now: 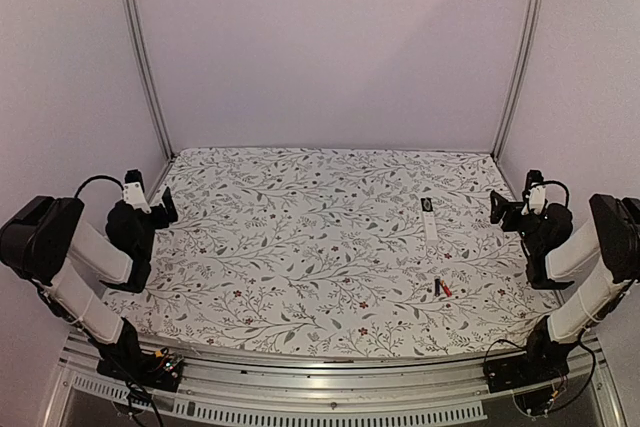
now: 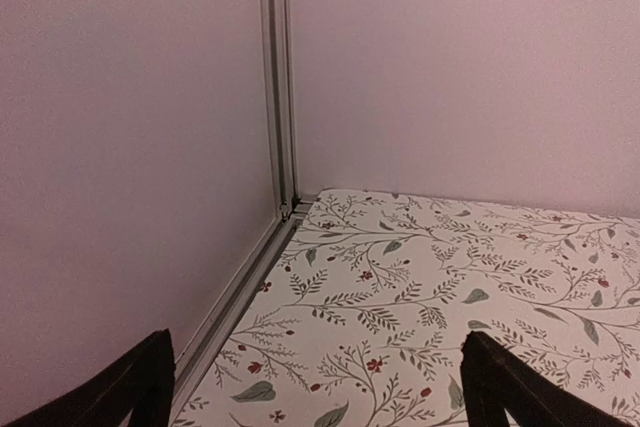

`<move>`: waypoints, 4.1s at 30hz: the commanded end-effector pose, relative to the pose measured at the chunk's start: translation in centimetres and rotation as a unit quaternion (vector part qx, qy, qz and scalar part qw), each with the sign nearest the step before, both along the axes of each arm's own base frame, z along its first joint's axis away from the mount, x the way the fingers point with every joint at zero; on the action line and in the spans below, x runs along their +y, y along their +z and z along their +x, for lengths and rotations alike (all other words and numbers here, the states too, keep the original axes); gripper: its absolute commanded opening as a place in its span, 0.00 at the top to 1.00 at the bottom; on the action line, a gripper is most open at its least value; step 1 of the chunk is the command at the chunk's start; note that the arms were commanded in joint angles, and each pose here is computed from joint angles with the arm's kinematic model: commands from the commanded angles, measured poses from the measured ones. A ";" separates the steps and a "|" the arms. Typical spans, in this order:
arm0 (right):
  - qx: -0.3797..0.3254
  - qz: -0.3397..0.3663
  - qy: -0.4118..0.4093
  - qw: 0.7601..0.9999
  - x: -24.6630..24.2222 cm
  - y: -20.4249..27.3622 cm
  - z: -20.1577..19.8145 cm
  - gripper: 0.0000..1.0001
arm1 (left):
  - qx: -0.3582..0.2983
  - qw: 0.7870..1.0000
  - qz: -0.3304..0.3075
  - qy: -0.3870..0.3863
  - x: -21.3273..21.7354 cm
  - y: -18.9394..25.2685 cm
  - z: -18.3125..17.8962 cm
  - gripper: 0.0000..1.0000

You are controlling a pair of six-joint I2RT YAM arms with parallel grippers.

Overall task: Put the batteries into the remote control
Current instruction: Pick up the remote control from the center of the board, then pass from the right arm to the left

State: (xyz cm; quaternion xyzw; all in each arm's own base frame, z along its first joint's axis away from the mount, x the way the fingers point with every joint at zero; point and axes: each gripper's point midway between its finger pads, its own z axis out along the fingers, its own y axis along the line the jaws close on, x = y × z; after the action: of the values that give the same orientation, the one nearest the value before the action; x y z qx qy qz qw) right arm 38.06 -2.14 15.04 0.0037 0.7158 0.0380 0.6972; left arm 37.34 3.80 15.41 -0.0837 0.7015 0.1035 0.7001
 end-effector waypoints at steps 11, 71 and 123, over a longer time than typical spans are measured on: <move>0.029 0.013 -0.006 0.999 -0.2 3.2 1.6 0.01 | -0.010 1.000 -0.012 -0.009 0.4 0.5 0.2 0.00; 0.194 -0.050 0.481 0.853 37.8 12.4 -2.8 0.96 | -0.018 0.914 -0.045 -0.403 -19.4 19.8 -3.5 0.09; -0.044 -0.067 0.646 0.759 45.2 24.0 -13.6 0.48 | -0.015 0.776 -0.150 -0.612 -35.2 26.7 -12.2 1.00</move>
State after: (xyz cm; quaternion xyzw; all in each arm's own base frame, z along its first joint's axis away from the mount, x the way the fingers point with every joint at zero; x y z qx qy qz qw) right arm 21.72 43.41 37.66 -0.5526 0.4856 0.4801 0.4779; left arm 21.67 -33.17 41.85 0.3721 0.5257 -0.4835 0.5928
